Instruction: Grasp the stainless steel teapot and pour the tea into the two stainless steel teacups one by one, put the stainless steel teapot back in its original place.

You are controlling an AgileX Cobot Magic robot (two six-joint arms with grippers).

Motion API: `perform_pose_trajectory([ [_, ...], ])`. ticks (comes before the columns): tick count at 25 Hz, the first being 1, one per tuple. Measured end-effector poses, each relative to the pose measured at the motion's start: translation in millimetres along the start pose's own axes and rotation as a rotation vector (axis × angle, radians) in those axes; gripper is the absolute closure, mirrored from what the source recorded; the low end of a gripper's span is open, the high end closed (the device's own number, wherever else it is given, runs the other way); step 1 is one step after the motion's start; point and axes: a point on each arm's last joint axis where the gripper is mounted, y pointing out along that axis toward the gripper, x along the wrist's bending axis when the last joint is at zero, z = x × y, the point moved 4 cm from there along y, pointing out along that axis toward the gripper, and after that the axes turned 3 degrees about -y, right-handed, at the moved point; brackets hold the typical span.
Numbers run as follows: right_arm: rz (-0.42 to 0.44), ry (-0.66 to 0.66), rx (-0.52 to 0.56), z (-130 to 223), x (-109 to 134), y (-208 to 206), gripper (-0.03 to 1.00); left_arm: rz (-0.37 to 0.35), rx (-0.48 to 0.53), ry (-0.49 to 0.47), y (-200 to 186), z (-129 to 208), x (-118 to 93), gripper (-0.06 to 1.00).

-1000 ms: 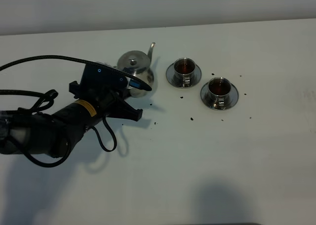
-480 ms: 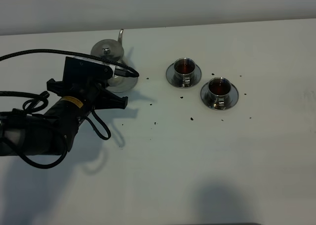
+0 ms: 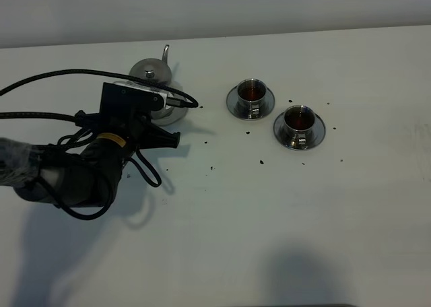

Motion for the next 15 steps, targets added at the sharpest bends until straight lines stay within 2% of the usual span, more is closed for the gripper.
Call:
perform_pose_trajectory([
  [15,0.0,0.0,0.0,0,0,0,0.46,0.008,-0.009,0.003,12,5,1,0.83],
])
